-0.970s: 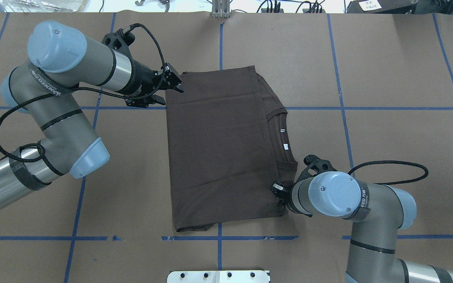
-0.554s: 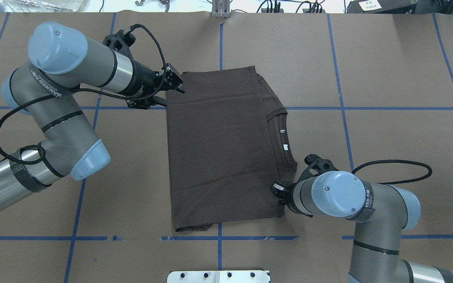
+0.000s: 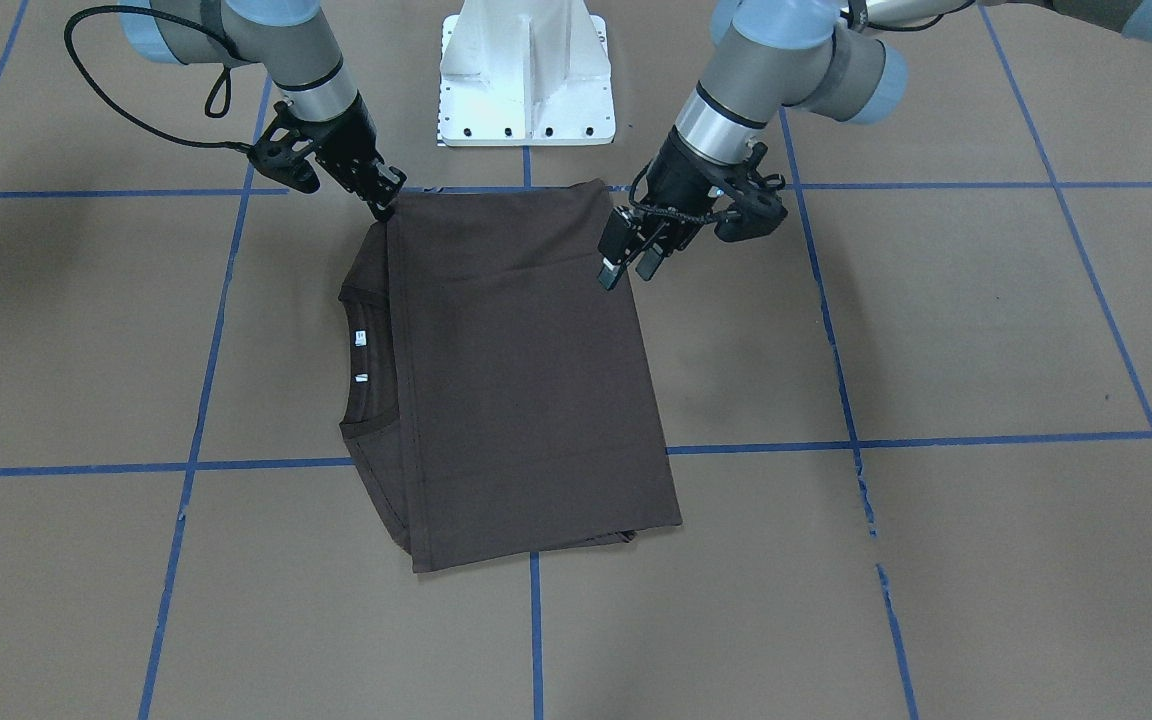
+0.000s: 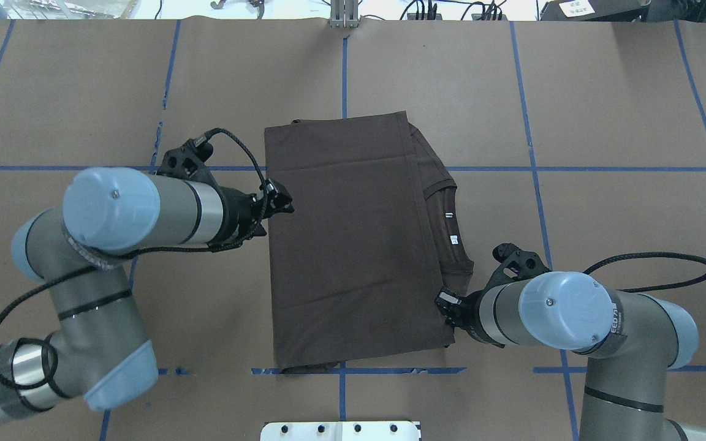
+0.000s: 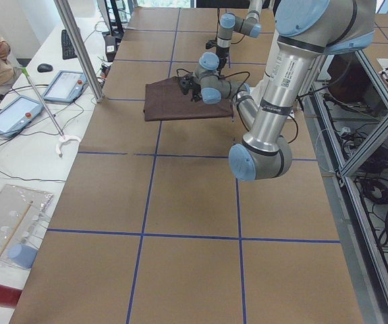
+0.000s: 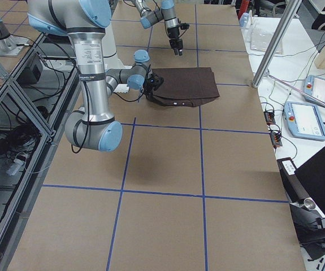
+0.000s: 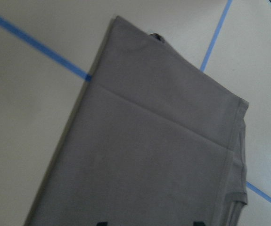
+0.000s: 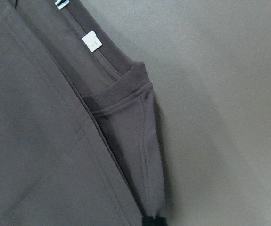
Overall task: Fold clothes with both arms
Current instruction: 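Move both grippers to the shirt's edge nearest the robot and grasp it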
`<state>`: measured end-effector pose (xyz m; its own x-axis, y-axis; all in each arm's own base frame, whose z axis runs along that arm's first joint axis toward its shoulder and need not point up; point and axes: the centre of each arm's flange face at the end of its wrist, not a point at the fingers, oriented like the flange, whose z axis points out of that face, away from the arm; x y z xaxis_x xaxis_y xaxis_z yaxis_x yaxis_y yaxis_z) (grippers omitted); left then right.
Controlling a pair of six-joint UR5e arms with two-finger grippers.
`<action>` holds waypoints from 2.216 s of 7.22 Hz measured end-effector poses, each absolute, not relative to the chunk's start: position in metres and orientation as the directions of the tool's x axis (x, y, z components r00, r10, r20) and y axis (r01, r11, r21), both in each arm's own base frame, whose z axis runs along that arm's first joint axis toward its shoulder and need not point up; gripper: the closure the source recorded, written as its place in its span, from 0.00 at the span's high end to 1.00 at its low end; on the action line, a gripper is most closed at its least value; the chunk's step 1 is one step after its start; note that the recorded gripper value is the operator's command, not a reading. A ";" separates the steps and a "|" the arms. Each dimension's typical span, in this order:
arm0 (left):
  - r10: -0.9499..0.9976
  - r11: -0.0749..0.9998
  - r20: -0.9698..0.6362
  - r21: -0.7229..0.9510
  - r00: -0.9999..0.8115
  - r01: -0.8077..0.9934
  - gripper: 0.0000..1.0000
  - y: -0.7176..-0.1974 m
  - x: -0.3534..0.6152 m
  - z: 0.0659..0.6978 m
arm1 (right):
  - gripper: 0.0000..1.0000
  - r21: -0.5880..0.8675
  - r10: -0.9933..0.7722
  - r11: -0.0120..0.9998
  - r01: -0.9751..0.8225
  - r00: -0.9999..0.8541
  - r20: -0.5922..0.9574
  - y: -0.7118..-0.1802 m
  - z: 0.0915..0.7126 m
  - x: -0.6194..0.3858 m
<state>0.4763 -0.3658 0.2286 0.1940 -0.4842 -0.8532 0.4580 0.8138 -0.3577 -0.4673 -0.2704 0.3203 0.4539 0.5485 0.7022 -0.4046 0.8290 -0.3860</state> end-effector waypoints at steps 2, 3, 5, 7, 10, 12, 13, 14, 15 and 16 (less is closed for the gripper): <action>-0.542 0.784 -0.809 -0.389 0.228 0.485 0.67 -0.291 0.510 0.236 | 0.00 -0.387 0.546 0.831 -0.399 0.454 0.704 -0.267 0.319 -0.466; -0.567 0.776 -0.785 -0.407 0.249 0.482 0.67 -0.262 0.523 0.249 | 0.00 -0.388 0.546 0.831 -0.399 0.454 0.704 -0.266 0.319 -0.465; -0.584 0.773 -0.759 -0.413 0.286 0.482 0.66 -0.217 0.539 0.273 | 0.00 -0.388 0.544 0.833 -0.395 0.456 0.705 -0.263 0.318 -0.467; -0.596 0.771 -0.745 -0.426 0.300 0.474 0.63 -0.196 0.547 0.280 | 0.00 -0.389 0.539 0.837 -0.386 0.460 0.705 -0.256 0.318 -0.470; -0.596 0.778 -0.739 -0.437 0.313 0.451 0.19 -0.178 0.557 0.278 | 0.00 -0.387 0.536 0.839 -0.381 0.464 0.705 -0.252 0.318 -0.472; -0.596 0.779 -0.740 -0.437 0.312 0.450 0.00 -0.178 0.558 0.277 | 0.00 -0.387 0.535 0.840 -0.381 0.465 0.705 -0.251 0.318 -0.473; -0.594 0.779 -0.742 -0.433 0.312 0.453 0.00 -0.181 0.557 0.277 | 0.00 -0.386 0.535 0.840 -0.381 0.466 0.705 -0.251 0.319 -0.473; -0.591 0.780 -0.745 -0.430 0.310 0.456 0.00 -0.184 0.556 0.277 | 0.00 -0.386 0.535 0.840 -0.381 0.466 0.705 -0.251 0.319 -0.473; -0.590 0.779 -0.748 -0.430 0.303 0.456 0.00 -0.186 0.553 0.274 | 0.00 -0.386 0.534 0.841 -0.379 0.467 0.705 -0.250 0.318 -0.473; -0.590 0.778 -0.753 -0.435 0.291 0.453 0.00 -0.188 0.545 0.267 | 0.00 -0.387 0.531 0.843 -0.374 0.465 0.708 -0.248 0.316 -0.473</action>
